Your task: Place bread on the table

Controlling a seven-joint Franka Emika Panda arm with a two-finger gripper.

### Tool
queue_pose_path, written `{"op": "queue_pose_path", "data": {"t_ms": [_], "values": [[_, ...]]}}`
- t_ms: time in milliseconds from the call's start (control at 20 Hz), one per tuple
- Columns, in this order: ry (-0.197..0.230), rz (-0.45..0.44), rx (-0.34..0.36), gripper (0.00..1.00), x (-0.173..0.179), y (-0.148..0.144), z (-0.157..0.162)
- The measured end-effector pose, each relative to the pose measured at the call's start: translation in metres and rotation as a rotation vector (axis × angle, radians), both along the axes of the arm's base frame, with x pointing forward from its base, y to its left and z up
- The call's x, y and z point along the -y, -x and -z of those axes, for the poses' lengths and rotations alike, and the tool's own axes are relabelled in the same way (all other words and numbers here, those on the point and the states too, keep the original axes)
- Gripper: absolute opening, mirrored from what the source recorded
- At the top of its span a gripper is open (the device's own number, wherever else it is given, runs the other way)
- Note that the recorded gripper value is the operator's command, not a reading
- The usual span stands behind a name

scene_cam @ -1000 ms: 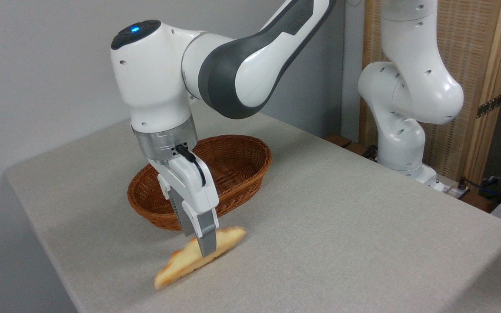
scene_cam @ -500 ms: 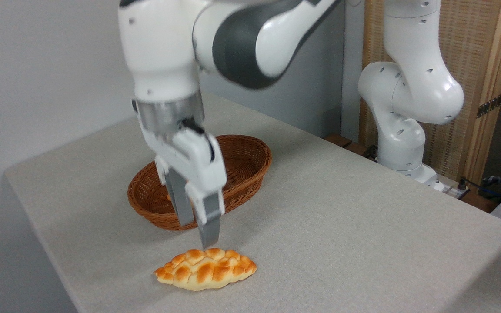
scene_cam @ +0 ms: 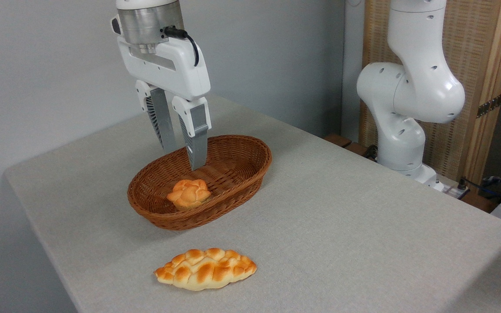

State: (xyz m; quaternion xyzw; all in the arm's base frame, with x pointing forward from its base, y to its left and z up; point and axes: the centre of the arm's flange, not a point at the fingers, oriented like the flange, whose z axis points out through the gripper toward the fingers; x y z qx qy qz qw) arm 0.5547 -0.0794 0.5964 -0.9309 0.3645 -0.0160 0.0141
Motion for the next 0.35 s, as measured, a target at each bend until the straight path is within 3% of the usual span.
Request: {"op": "queue_pose_path", "data": {"t_ms": [350], "values": [[0.0,-0.018,-0.003,1.0,-0.01,-0.0017,0.0011]]}}
